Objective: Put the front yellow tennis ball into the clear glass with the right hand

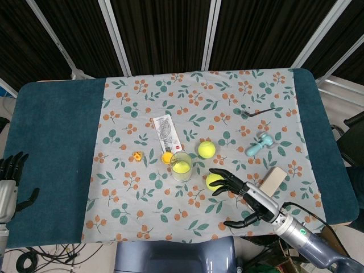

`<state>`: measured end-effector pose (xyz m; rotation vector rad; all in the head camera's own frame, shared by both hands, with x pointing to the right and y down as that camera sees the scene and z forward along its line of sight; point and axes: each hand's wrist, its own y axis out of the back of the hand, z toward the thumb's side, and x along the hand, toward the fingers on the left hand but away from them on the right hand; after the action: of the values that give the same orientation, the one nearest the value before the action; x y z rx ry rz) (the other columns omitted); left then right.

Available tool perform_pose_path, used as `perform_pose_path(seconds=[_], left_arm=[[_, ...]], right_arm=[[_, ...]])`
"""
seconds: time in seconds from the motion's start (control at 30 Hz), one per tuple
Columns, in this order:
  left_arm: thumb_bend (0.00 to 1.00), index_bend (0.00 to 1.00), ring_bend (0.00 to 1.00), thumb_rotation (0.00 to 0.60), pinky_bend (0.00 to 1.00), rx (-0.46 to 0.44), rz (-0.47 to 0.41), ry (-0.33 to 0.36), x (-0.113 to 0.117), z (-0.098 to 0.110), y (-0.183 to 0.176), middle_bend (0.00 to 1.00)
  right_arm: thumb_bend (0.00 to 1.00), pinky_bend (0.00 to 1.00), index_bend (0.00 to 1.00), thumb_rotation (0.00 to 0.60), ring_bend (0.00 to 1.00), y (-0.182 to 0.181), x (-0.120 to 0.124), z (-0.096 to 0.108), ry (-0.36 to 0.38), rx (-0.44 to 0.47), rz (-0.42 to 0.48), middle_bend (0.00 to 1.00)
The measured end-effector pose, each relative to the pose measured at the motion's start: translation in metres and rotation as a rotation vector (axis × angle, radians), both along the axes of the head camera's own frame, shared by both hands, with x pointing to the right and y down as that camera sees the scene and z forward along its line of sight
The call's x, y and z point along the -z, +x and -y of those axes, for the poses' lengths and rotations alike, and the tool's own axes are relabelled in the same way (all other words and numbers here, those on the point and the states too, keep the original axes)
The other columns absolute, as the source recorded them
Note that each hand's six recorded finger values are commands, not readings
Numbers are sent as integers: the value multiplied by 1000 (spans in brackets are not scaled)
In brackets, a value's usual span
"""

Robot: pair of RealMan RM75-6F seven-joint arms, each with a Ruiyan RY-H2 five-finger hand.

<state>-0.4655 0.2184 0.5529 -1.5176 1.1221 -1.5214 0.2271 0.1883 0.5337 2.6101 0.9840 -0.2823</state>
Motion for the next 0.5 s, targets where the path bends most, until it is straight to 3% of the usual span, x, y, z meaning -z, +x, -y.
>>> perform_pose_path(seconds=[0.5], left_arm=[[305,31,2,600,0,7,2,7,4,-1,-3,28]], right_arm=[[94,246,0,600,154,-4,0,-2,9,23,-5,0]])
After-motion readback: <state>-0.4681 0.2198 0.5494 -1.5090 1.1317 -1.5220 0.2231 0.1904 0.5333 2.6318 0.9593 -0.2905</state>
